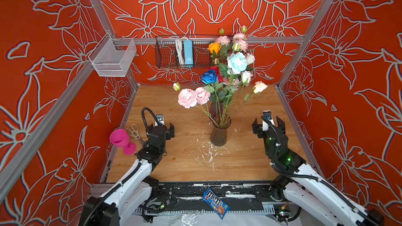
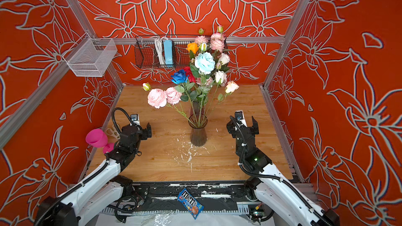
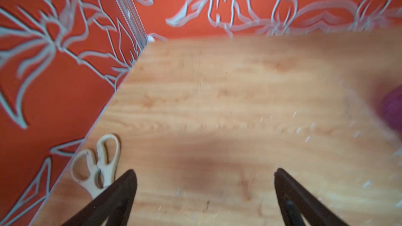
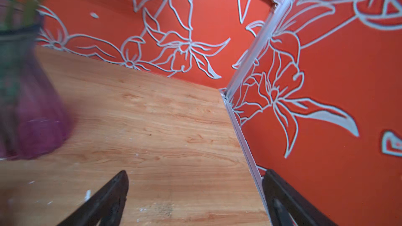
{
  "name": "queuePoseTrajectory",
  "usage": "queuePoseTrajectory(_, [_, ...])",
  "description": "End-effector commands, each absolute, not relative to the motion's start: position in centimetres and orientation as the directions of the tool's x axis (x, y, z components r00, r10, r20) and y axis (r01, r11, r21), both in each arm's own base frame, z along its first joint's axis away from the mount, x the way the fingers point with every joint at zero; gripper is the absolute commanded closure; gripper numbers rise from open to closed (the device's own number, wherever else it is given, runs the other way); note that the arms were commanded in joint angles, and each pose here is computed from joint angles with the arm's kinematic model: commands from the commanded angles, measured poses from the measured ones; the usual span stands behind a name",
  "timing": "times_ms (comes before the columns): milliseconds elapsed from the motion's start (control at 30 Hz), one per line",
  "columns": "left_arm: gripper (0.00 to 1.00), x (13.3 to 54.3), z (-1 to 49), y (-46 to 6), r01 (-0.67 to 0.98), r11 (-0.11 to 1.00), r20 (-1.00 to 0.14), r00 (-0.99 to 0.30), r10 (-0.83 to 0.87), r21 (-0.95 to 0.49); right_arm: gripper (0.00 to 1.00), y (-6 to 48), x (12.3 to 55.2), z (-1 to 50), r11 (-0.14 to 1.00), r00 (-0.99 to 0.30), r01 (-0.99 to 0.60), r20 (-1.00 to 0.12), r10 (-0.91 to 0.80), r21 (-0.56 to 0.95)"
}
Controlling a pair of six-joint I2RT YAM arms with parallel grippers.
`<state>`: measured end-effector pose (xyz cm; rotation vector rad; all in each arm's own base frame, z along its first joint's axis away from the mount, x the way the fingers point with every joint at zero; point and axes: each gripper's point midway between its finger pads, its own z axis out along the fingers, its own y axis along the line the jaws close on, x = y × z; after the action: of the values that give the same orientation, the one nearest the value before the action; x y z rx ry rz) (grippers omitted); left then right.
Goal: Arrange flowers in a vase
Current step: Reset both arms
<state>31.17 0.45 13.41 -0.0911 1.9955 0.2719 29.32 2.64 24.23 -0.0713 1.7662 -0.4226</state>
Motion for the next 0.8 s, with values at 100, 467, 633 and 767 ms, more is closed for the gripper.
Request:
queuePoseTrajectory(100, [0.03, 34.0, 12.2, 1.8, -0.185, 0.981, -0.94, -0.341, -0.01, 0.057, 0.03, 3.7, 31.6, 20.2, 0.91, -0.258, 0.033, -0.883, -0.393, -0.414])
queuePoseTrajectory(467, [0.03, 36.3, 8.6, 1.7, -0.142, 0.99, -0.882, -0.467, -0.062, 0.005, 0.03, 0.6, 34.4, 12.9, 0.977, -0.263, 0.126, -0.956, -0.133, -0.171])
queuePoseTrajectory(633, [0.03, 36.5, 8.4, 2.3, -0.153, 0.988, -0.875, -0.475, -0.094, -0.023, 0.03, 1.2, 36.9, 11.0, 0.977, -0.344, 0.082, -0.925, -0.158, -0.197])
queuePoseTrajectory(767, [0.03, 36.5, 8.4, 2.3, -0.153, 0.988, -0.875, -0.475, -0.096, -0.025, 0.03, -2.4, 37.3, 9.7, 0.984, -0.363, 0.172, -0.932, 0.018, -0.047])
